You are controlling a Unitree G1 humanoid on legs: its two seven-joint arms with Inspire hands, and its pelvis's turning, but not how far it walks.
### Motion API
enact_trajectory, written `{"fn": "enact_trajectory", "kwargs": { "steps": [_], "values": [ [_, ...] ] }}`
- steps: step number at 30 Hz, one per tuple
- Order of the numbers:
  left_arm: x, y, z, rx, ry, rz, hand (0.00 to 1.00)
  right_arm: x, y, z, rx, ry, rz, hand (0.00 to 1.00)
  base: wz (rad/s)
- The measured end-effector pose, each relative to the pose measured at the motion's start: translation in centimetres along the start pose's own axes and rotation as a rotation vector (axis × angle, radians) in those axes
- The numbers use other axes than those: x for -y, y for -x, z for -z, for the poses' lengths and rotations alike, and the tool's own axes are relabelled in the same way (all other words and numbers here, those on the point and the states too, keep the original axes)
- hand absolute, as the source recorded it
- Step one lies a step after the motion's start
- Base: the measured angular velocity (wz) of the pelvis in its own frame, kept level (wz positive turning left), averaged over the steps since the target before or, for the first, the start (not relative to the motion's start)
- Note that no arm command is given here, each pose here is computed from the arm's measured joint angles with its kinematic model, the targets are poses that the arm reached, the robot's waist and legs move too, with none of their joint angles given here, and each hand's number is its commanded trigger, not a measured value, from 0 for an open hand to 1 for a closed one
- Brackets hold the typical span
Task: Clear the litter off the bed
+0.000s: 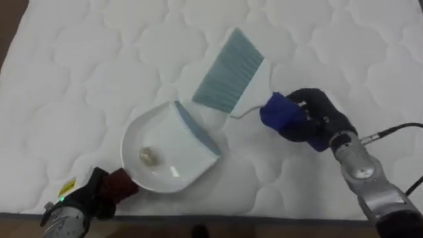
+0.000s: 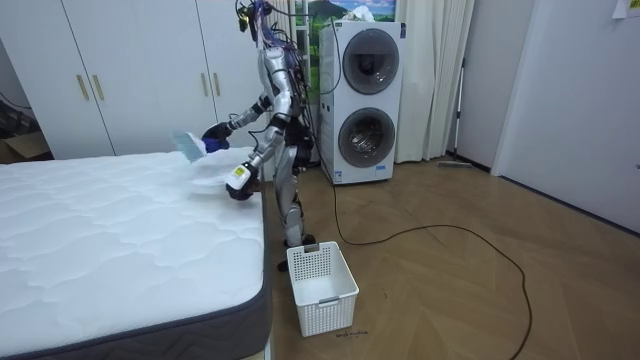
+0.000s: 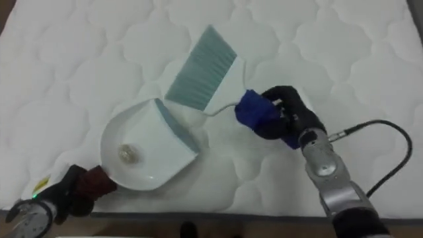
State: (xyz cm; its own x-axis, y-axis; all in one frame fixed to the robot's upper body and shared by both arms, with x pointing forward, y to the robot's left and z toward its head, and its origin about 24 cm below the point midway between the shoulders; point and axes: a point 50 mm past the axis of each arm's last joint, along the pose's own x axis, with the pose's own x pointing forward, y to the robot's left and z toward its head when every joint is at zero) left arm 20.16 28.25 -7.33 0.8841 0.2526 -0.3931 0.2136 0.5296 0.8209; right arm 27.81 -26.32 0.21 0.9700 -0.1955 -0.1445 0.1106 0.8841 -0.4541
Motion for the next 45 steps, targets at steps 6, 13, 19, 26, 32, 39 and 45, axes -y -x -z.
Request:
{"fn": "enact_trajectory", "kwargs": {
  "steps": [6, 13, 19, 26, 32, 39, 45],
  "values": [
    [-1.2, 0.5, -0.7, 0.052, 0.044, -0.096, 1.00, 3.0, 1.0, 1.6, -0.052, -0.091, 0.205, 0.00, 0.00],
    [-1.1, 1.5, -2.1, 0.130, 0.101, -0.167, 1.00, 3.3, 3.9, 4.7, -0.133, -0.127, 0.316, 0.00, -0.03],
    [-0.4, 2.1, -3.8, 0.181, 0.165, -0.187, 1.00, 3.1, 5.7, 5.9, -0.170, -0.115, 0.338, 0.00, -0.05],
    [-1.5, 2.1, -5.9, 0.263, 0.211, -0.260, 1.00, 2.0, 5.8, 4.8, -0.121, -0.156, 0.323, 0.00, -0.03],
    [-2.0, 2.2, -6.9, 0.300, 0.234, -0.292, 1.00, 1.8, 5.7, 3.9, -0.081, -0.170, 0.297, 0.00, -0.03],
    [-2.5, 2.2, -7.3, 0.320, 0.244, -0.316, 1.00, 1.3, 5.5, 2.8, -0.034, -0.163, 0.266, 0.00, 0.00],
    [-3.2, 2.4, -8.1, 0.351, 0.268, -0.347, 1.00, 0.8, 5.1, 1.5, 0.032, -0.124, 0.229, 0.00, 0.02]
  ]
}}
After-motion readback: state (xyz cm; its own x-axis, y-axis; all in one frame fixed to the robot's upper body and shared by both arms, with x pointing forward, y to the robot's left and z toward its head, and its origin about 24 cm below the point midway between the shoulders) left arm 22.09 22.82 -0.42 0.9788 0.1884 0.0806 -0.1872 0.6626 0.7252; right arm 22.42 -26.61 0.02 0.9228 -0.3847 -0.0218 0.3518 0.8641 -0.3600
